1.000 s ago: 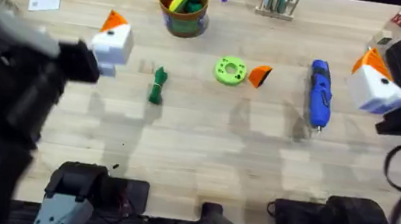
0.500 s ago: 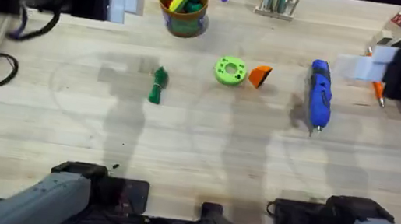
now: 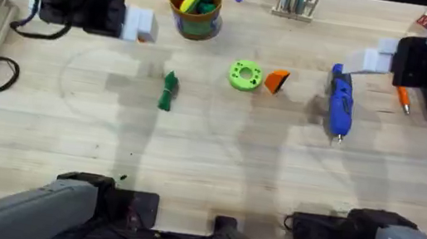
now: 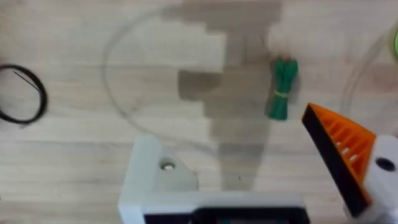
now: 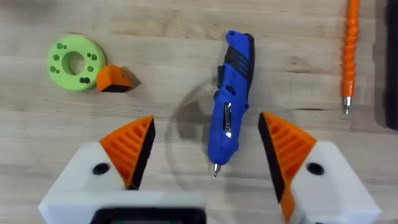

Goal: Pick up the gripper from the table and insert it into the empty holder that is missing its gripper. Then pick up a screw, insert it into the mounting hole, and use the screwdriver to tighten it. Finally, clean up the table by picking up the vegetable and placing it into the bucket.

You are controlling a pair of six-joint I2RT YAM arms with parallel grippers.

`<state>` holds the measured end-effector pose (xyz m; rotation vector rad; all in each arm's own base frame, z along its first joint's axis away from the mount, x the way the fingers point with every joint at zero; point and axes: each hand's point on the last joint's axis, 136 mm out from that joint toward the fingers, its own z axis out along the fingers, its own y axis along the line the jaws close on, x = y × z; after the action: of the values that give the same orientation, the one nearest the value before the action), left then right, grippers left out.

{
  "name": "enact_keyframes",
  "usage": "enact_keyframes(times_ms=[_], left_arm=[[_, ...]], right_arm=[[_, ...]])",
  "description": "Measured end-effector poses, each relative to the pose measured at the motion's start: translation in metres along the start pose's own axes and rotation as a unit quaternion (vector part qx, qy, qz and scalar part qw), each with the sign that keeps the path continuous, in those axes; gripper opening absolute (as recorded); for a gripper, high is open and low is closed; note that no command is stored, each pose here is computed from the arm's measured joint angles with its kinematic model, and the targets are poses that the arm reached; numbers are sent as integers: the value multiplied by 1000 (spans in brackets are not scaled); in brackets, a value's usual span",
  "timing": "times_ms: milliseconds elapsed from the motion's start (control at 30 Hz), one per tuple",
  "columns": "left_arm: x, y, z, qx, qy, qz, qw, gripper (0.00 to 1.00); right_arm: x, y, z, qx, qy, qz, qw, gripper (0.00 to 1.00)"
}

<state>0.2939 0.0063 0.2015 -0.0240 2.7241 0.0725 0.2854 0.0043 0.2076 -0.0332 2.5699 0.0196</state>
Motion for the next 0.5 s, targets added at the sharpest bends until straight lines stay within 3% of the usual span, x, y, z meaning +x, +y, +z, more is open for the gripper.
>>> enact_keyframes(times_ms=[233, 500], left_arm=[[32, -38, 1, 24, 71, 22, 997, 985], [35, -67, 35, 31, 109, 26, 993, 985]], right_arm=[[1, 0, 2, 0, 5, 0, 1000, 992], [1, 0, 2, 0, 5, -2, 1000, 991]])
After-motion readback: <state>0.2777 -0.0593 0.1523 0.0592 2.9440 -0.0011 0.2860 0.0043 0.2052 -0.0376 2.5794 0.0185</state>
